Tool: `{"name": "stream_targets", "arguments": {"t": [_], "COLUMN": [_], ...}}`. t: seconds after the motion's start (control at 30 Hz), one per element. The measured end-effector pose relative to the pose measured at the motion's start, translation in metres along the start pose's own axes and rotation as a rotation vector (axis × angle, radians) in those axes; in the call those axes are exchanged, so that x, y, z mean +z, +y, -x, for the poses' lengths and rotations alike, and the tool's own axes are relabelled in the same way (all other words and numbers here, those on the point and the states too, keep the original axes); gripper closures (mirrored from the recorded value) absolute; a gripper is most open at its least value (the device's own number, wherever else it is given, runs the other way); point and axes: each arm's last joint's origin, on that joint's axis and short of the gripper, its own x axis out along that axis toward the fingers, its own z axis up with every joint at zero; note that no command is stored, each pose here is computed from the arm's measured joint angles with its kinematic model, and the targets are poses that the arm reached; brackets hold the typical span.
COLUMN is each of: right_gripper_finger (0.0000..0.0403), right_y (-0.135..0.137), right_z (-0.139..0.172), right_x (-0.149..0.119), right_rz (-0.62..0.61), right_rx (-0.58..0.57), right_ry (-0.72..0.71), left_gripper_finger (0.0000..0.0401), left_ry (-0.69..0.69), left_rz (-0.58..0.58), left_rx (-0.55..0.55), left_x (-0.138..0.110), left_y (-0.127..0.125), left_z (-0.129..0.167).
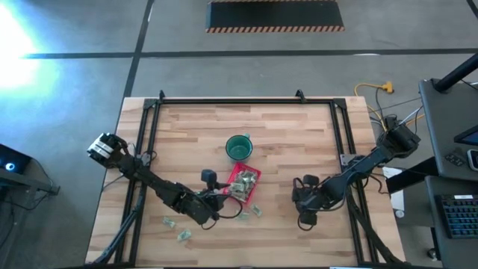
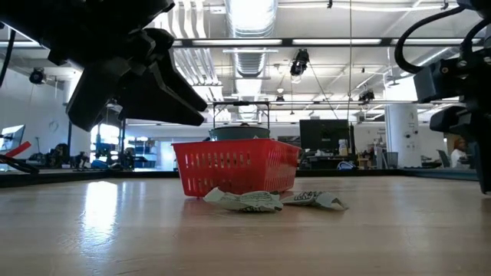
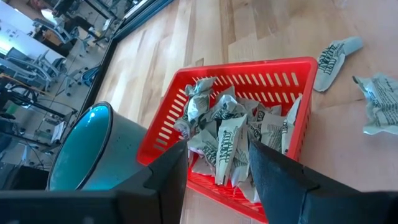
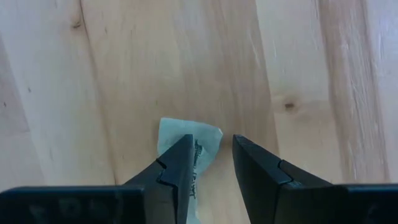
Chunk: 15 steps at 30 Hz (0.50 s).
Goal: Pick and place items into bin
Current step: Put the light green stevia packet into the red bin
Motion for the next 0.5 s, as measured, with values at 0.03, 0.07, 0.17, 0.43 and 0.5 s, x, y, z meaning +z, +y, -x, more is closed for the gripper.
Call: {"name": "stream_targets", "arguments": {"t": [0.03, 0.07, 0.17, 0.43, 0.5], "right_gripper_finger": [0.0297, 0.0299, 0.0314, 0.0389, 0.0393], "right_y": [0.0001, 0.0002, -0.0001, -0.0007, -0.0002], "right_z": [0.0000, -0.0001, -0.0010, -0.0045, -0.0047], "right_x": [0.0000, -0.0002, -0.0009, -0.0026, -0.0020], "right_rz": [0.000, -0.003, -0.005, 0.033, 0.072], "right_rx": [0.003, 0.007, 0.015, 0.039, 0.045], "right_ry": [0.003, 0.007, 0.012, -0.003, -0.014], "left_gripper_finger": [0.0245, 0.0245, 0.0245, 0.0245, 0.0245], "left_ry": [0.000, 0.001, 0.000, 0.001, 0.001], "left_rz": [0.000, -0.001, 0.000, -0.002, -0.002], "left_rx": [0.000, 0.000, 0.000, 0.000, 0.000], "left_x": [-0.0001, -0.0003, -0.0003, -0.0007, -0.0007], "left_y": [0.0000, 0.0000, 0.0000, -0.0001, -0.0001], "left_z": [0.0000, 0.0000, 0.0000, 0.0000, 0.0000]}}
